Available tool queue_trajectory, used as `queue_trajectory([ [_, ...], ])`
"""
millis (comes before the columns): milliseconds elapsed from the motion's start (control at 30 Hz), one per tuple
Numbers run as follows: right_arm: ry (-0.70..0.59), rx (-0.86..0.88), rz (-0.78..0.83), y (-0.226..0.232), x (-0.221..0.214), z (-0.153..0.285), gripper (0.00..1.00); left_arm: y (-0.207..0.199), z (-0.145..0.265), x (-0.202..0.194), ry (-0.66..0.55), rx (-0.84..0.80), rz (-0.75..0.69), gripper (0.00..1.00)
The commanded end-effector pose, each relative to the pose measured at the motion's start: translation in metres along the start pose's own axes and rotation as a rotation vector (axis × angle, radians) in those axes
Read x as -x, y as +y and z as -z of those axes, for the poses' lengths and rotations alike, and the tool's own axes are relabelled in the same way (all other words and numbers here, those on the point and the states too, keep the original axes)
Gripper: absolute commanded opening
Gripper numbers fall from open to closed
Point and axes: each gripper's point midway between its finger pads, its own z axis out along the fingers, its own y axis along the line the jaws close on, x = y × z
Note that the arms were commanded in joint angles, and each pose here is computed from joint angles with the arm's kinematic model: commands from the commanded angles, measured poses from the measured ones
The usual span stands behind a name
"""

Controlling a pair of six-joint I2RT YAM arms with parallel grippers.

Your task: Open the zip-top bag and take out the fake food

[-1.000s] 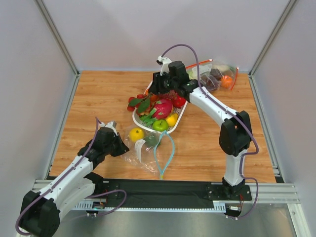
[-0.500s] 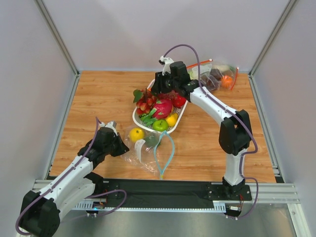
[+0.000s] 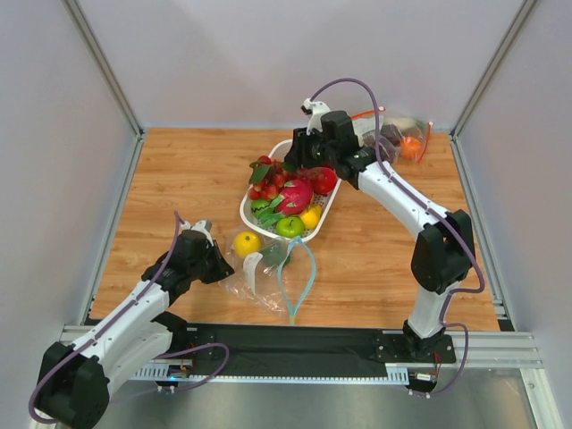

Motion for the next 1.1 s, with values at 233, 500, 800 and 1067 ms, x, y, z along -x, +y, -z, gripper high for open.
queue_trajectory([
  [233,-0.035,0.043,-0.011,0.007,0.007,-0.009,0.04,-0.001,-0.002,-0.001,0.004,-0.018,-0.017,0.00],
  [500,0.002,0.053,-0.008,0.014,-0.009,-0.026,0.05,0.000,-0.003,-0.002,0.010,-0.015,-0.023,0.00],
  [800,0.037,-0.033,0.021,-0.004,-0.022,-0.032,0.06,0.002,-0.005,-0.004,0.020,-0.011,-0.030,0.00],
  [1067,0.030,-0.082,0.035,-0.015,-0.017,-0.025,0.31,-0.002,-0.007,-0.004,0.030,-0.024,-0.033,0.00],
])
